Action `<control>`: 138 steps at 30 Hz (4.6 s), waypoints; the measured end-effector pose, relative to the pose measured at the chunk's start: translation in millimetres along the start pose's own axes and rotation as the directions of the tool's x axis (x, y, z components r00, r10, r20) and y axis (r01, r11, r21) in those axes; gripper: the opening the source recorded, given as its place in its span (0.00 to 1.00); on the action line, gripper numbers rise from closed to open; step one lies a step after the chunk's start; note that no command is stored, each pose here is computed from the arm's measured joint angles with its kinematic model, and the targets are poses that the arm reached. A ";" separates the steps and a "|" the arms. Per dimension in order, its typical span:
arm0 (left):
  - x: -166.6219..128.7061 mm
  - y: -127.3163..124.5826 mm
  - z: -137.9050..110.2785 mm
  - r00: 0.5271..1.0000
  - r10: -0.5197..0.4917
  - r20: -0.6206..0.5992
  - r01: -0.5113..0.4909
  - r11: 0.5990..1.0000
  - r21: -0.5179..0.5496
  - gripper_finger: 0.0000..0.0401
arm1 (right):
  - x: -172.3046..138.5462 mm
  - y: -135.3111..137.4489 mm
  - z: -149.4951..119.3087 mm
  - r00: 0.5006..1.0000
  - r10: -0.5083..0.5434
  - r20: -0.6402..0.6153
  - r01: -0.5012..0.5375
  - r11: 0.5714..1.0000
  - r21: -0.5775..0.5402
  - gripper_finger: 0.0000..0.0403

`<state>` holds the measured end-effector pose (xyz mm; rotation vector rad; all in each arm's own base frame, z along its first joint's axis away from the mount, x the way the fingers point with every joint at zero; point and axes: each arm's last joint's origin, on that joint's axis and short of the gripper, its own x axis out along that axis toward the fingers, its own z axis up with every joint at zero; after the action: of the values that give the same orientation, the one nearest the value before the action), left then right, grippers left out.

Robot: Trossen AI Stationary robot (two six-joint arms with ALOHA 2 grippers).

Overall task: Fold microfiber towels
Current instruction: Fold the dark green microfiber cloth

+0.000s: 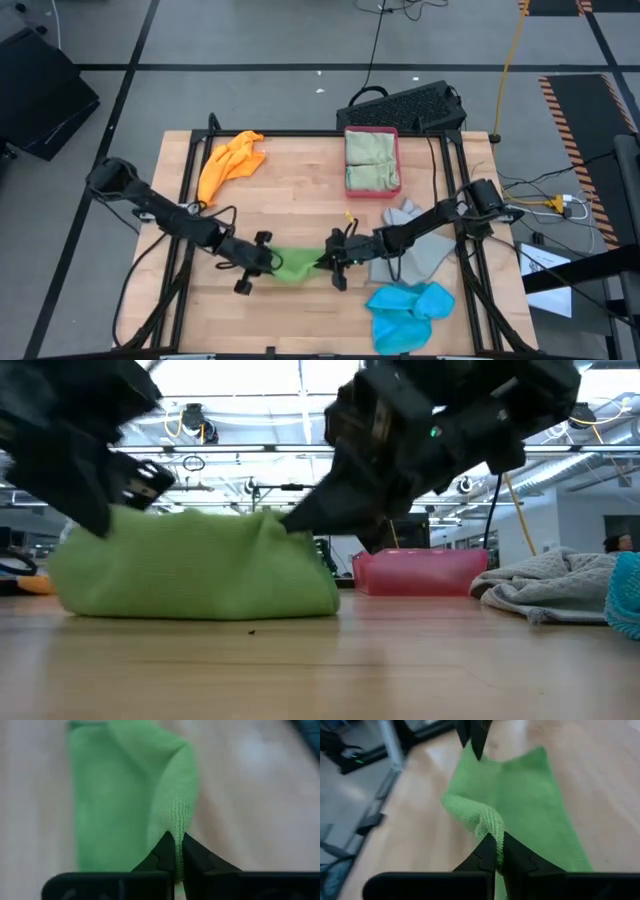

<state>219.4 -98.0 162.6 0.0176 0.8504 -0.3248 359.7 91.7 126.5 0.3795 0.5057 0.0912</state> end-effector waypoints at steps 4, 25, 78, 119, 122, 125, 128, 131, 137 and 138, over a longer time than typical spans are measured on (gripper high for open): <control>-0.7 20.0 -2.4 0.997 0.060 -0.045 -0.062 0.996 -0.057 0.02 | 0.2 -12.6 0.1 0.998 -0.051 -0.038 0.052 0.999 0.011 0.02; 4.8 50.9 -16.8 0.951 0.239 -0.198 -0.275 0.944 -0.180 0.12 | -1.4 -29.3 -2.4 0.965 -0.260 -0.044 0.260 0.966 -0.003 0.14; -47.7 31.1 10.6 0.911 0.381 0.156 -0.355 0.919 -0.175 0.51 | 57.9 -64.1 -46.9 0.966 -0.145 0.213 0.186 0.965 -0.186 0.01; 49.4 36.9 -59.1 0.909 0.400 0.115 -0.379 0.910 -0.166 0.05 | 58.6 -66.0 -53.9 0.976 -0.163 0.147 0.188 0.965 -0.181 0.02; 46.2 35.9 -56.4 0.914 0.383 0.132 -0.359 0.918 -0.171 0.03 | 58.4 -65.2 -53.3 0.979 -0.149 0.143 0.173 0.968 -0.180 0.02; 40.1 34.5 -51.5 0.916 0.366 0.165 -0.337 0.924 -0.179 0.01 | 57.9 -64.5 -52.5 0.980 -0.141 0.138 0.165 0.970 -0.180 0.02; 33.4 33.5 -46.8 0.913 0.358 0.194 -0.322 0.927 -0.194 0.06 | 56.5 -62.7 -48.9 0.981 -0.136 0.139 0.160 0.970 -0.181 0.02; 26.9 32.5 -42.6 0.913 0.348 0.216 -0.308 0.931 -0.196 0.15 | 56.2 -62.1 -47.8 0.980 -0.131 0.147 0.157 0.970 -0.184 0.02; 23.2 32.9 -47.8 0.923 0.356 0.149 -0.326 0.925 -0.194 0.30 | 56.2 -61.5 -46.6 0.979 -0.123 0.161 0.152 0.972 -0.182 0.02; 23.5 33.3 -51.2 0.926 0.360 0.116 -0.334 0.922 -0.195 0.31 | 56.1 -61.3 -46.2 0.979 -0.119 0.164 0.148 0.972 -0.181 0.02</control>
<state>205.8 -65.5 107.5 -0.0165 0.7071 0.0837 385.7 60.3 40.7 0.1603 0.3661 -0.0198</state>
